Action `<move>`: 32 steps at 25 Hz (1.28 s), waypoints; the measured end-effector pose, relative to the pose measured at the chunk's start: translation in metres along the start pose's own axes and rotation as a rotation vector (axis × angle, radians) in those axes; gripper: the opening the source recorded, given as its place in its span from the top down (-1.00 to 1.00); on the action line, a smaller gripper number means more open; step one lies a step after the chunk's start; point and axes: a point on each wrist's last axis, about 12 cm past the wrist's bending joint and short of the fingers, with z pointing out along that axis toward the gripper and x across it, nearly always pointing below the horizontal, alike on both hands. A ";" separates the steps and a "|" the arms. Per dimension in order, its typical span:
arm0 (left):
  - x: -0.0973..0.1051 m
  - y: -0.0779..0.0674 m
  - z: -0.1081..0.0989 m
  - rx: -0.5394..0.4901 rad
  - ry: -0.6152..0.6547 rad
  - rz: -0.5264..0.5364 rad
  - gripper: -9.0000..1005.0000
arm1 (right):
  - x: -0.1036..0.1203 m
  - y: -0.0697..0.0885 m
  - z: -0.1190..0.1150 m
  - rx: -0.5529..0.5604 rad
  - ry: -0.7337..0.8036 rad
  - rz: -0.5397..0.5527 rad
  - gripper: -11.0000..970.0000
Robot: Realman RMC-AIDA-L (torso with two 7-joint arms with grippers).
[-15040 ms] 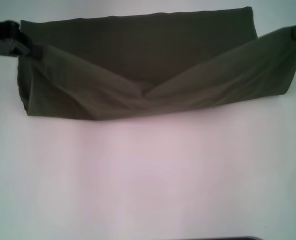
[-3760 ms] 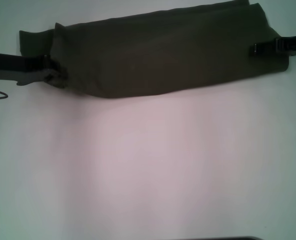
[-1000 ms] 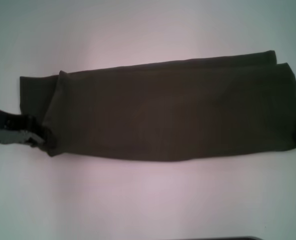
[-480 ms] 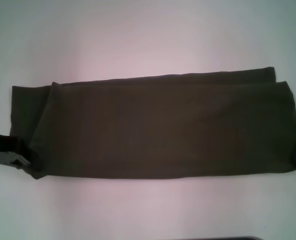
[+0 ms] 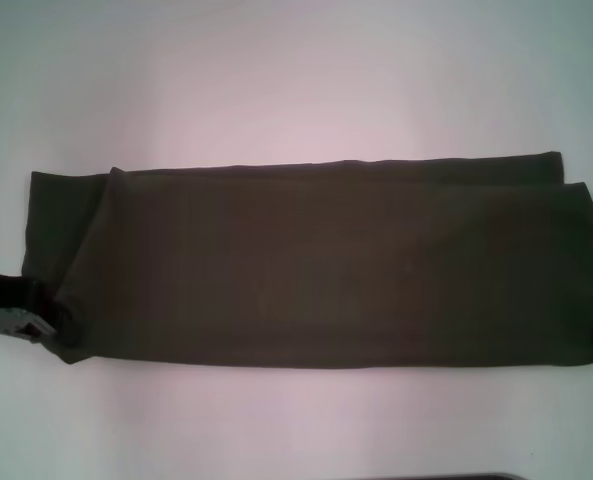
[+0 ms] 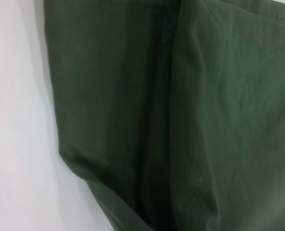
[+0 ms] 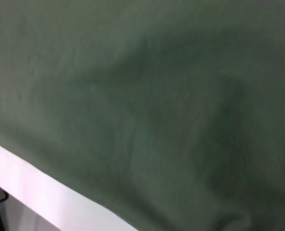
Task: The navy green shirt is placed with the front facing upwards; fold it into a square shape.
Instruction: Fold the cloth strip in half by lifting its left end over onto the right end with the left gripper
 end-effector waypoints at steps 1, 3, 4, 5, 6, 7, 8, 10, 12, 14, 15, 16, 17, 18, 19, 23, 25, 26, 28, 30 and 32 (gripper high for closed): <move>0.000 0.000 0.000 0.001 0.002 0.000 0.92 | 0.000 0.000 0.001 -0.003 0.002 0.000 0.91; 0.001 -0.001 0.001 0.003 0.006 -0.001 0.92 | 0.001 0.000 0.001 -0.004 0.004 0.001 0.91; 0.001 -0.001 0.001 0.003 0.008 -0.001 0.92 | 0.001 0.000 0.001 -0.003 0.005 0.001 0.91; 0.001 -0.001 0.001 0.002 0.010 -0.002 0.92 | 0.001 0.000 0.001 -0.003 0.006 0.001 0.91; 0.001 0.000 0.002 0.000 0.012 -0.004 0.92 | 0.001 0.001 0.001 -0.003 0.006 0.000 0.91; 0.002 0.000 0.002 -0.001 0.014 -0.005 0.92 | 0.000 0.001 0.001 -0.003 0.006 0.000 0.91; 0.002 0.000 0.002 -0.002 0.015 -0.007 0.91 | 0.000 0.001 0.001 -0.002 0.006 -0.001 0.91; 0.003 0.000 0.002 -0.001 0.022 -0.007 0.90 | -0.002 0.002 0.001 -0.002 0.006 -0.002 0.91; 0.003 -0.001 0.003 0.003 0.030 -0.005 0.89 | -0.003 0.003 0.001 -0.001 0.005 -0.004 0.91; 0.003 -0.001 0.003 0.005 0.031 -0.004 0.88 | -0.003 0.003 0.001 -0.001 0.005 -0.006 0.91; 0.003 -0.002 0.003 0.007 0.032 -0.005 0.87 | -0.004 0.003 0.001 0.000 0.006 -0.006 0.91; 0.004 -0.002 0.003 0.010 0.034 -0.006 0.87 | -0.004 0.003 0.001 0.001 0.006 -0.007 0.91; 0.004 -0.002 0.003 0.012 0.038 -0.006 0.86 | -0.004 0.003 0.001 0.002 0.007 -0.005 0.91; 0.004 -0.003 0.003 0.015 0.043 -0.008 0.86 | -0.004 0.003 0.001 0.003 0.007 -0.002 0.91; 0.005 -0.003 0.003 0.017 0.045 -0.009 0.85 | -0.004 0.003 0.001 0.003 0.007 0.002 0.91; 0.006 -0.002 0.002 0.017 0.042 -0.016 0.83 | -0.004 0.002 -0.001 -0.002 0.004 0.034 0.91; 0.006 -0.001 0.000 0.012 0.032 -0.020 0.82 | -0.004 0.003 -0.002 -0.012 -0.003 0.040 0.91; 0.005 0.000 -0.001 0.008 0.026 -0.023 0.76 | -0.003 0.003 -0.002 -0.017 -0.005 0.043 0.91; 0.005 0.002 -0.005 -0.001 0.006 -0.033 0.63 | -0.003 0.003 -0.004 -0.026 -0.011 0.047 0.79; 0.005 0.004 -0.008 -0.012 -0.007 -0.038 0.50 | -0.003 0.003 -0.006 -0.028 -0.013 0.049 0.53; 0.006 0.006 -0.011 -0.024 -0.014 -0.047 0.35 | -0.003 0.001 -0.008 -0.024 -0.014 0.053 0.37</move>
